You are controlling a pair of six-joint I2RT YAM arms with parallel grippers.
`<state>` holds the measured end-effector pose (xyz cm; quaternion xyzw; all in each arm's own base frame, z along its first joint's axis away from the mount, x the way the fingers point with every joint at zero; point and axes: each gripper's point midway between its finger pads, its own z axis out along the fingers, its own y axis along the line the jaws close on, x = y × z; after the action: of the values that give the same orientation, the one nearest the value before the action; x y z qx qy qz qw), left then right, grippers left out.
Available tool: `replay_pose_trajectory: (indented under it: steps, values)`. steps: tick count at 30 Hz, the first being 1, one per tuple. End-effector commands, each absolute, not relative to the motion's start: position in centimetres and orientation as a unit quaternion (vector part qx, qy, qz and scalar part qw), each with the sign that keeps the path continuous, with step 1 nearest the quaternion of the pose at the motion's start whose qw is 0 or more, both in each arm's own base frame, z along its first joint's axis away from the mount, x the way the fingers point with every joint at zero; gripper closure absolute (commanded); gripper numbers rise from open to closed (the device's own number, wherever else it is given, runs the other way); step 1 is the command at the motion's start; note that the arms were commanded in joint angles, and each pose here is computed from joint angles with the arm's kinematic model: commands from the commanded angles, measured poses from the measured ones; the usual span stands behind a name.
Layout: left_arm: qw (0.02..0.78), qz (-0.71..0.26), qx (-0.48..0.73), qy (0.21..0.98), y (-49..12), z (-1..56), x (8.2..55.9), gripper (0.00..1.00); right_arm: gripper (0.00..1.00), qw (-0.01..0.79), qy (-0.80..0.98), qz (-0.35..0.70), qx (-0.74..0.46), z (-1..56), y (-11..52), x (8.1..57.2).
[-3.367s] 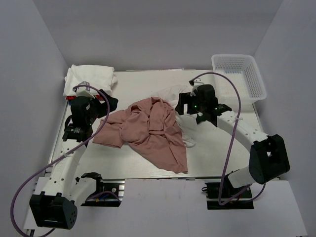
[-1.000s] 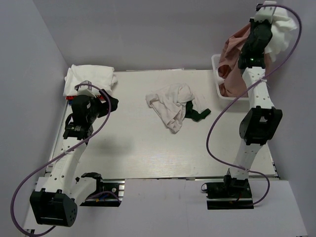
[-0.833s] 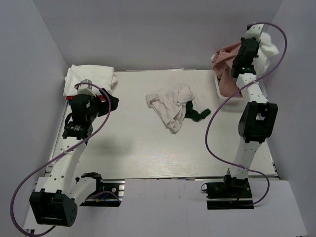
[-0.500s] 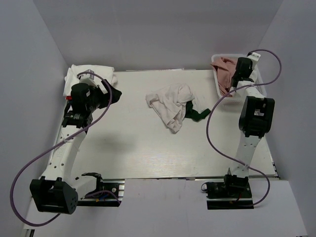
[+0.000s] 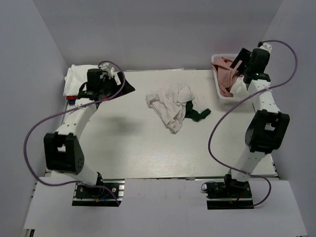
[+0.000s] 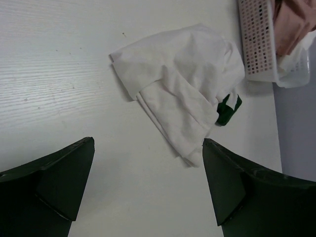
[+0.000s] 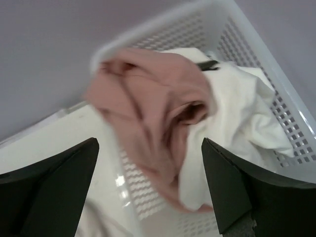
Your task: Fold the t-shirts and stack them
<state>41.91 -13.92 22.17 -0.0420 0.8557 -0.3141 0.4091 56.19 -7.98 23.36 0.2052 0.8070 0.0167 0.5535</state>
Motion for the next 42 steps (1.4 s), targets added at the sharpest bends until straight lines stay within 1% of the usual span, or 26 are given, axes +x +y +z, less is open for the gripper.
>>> replay_pose_trajectory:
  steps: [1, 2, 3, 4, 6, 7, 9, 12, 14, 21, 23, 24, 25, 26, 27, 29, 30, 31, 32, 33, 34, 35, 38, 39, 40, 42]
  values:
    - [0.366, -0.292, -0.026, 0.883, -15.8, 18.8, 43.7, 0.0, 0.1, 0.605, 0.778, 0.131, 0.109, 30.8, -1.6, 52.3]
    - [0.369, -0.293, -0.013, 0.882, -16.4, 19.5, 43.7, 0.0, 0.1, 0.607, 0.776, 0.136, 0.102, 31.0, -0.8, 52.4]
    - [0.348, -0.287, -0.014, 0.892, -17.0, 17.3, 44.3, 0.0, 0.1, 0.583, 0.792, 0.158, 0.09, 28.1, 0.7, 51.3]
    - [0.352, -0.283, -0.004, 0.892, -17.6, 17.3, 45.1, 0.0, 0.1, 0.591, 0.785, 0.171, 0.074, 29.3, 1.7, 49.9]
    - [0.341, -0.28, 0.023, 0.897, -19.6, 16.2, 45.6, 0.0, 0.1, 0.547, 0.811, 0.202, 0.056, 25.3, 4.9, 47.7]
    - [0.313, -0.274, 0.027, 0.909, -20.2, 13.9, 45.6, 0.02, 0.1, 0.566, 0.797, 0.209, 0.039, 26.9, 5.7, 46.7]
    - [0.316, -0.262, 0.054, 0.91, -21.8, 13.7, 46.3, 0.05, 0.1, 0.532, 0.812, 0.239, 0.005, 22.9, 9.2, 44.3]
    - [0.298, -0.234, 0.066, 0.923, -22.9, 11.3, 46.8, 0.11, 0.1, 0.504, 0.823, 0.257, -0.047, 20.9, 12.5, 41.2]
    - [0.293, -0.22, 0.069, 0.928, -23.1, 10.2, 47.0, 0.18, 0.1, 0.484, 0.841, 0.235, -0.061, 18.6, 12.4, 40.2]
    - [0.262, -0.164, 0.088, 0.947, -23.1, 5.6, 48.9, 0.32, 0.1, 0.436, 0.874, 0.169, -0.13, 12.1, 13.3, 39.9]
    - [0.266, -0.143, 0.086, 0.949, -23.1, 5.1, 49.3, 0.46, 0.1, 0.431, 0.877, 0.151, -0.152, 11.1, 13.8, 40.8]
    - [0.259, -0.135, 0.084, 0.953, -22.8, 4.5, 49.2, 0.57, 0.1, 0.416, 0.886, 0.143, -0.148, 9.7, 13.9, 41.0]
    - [0.259, -0.135, 0.084, 0.953, -22.8, 4.5, 49.2, 0.61, 0.1, 0.407, 0.887, 0.13, -0.175, 8.6, 14.3, 41.1]
    - [0.262, -0.125, 0.076, 0.954, -22.5, 4.4, 49.3, 0.64, 0.1, 0.417, 0.886, 0.112, -0.169, 9.2, 14.0, 42.3]
    - [0.267, -0.124, 0.069, 0.953, -22.4, 4.9, 49.5, 0.79, 0.1, 0.398, 0.896, 0.095, -0.171, 7.9, 13.7, 42.1]
    - [0.277, -0.108, 0.064, 0.953, -21.9, 4.9, 49.9, 0.95, 0.1, 0.388, 0.902, 0.082, -0.171, 6.8, 13.9, 42.6]
    - [0.289, -0.106, 0.057, 0.95, -21.8, 5.9, 50.4, 1.0, 0.1, 0.379, 0.91, 0.063, -0.155, 5.8, 13.4, 43.2]
    - [0.293, -0.108, 0.057, 0.948, -21.9, 6.1, 50.6, 1.0, 0.11, 0.382, 0.909, 0.061, -0.151, 6.0, 13.6, 43.6]
    - [0.303, -0.106, 0.056, 0.945, -21.9, 6.9, 50.9, 1.0, 0.18, 0.382, 0.912, 0.05, -0.143, 5.9, 13.3, 43.8]
    - [0.307, -0.108, 0.056, 0.944, -21.9, 7.4, 51.0, 1.0, 0.45, 0.388, 0.912, 0.046, -0.125, 6.1, 13.2, 44.3]
    - [0.317, -0.111, 0.055, 0.94, -22.0, 8.2, 51.2, 1.0, 0.64, 0.393, 0.911, 0.046, -0.115, 6.2, 13.2, 44.4]
    - [0.335, -0.117, 0.055, 0.933, -22.0, 10.0, 51.1, 1.0, 1.0, 0.416, 0.903, 0.041, -0.098, 7.0, 12.9, 45.4]
    - [0.373, -0.116, 0.049, 0.919, -21.3, 13.5, 50.9, 1.0, 1.0, 0.455, 0.888, 0.037, -0.058, 11.0, 12.2, 45.7]
    - [0.404, -0.122, 0.041, 0.906, -20.9, 17.3, 50.3, 1.0, 1.0, 0.467, 0.883, 0.023, -0.048, 12.1, 11.7, 45.6]
    - [0.427, -0.114, 0.023, 0.897, -20.1, 19.2, 50.3, 1.0, 1.0, 0.506, 0.861, 0.032, -0.041, 16.2, 11.5, 45.4]
    - [0.457, -0.112, 0.014, 0.882, -19.1, 22.2, 49.1, 1.0, 1.0, 0.54, 0.84, 0.042, -0.026, 19.2, 11.2, 44.9]
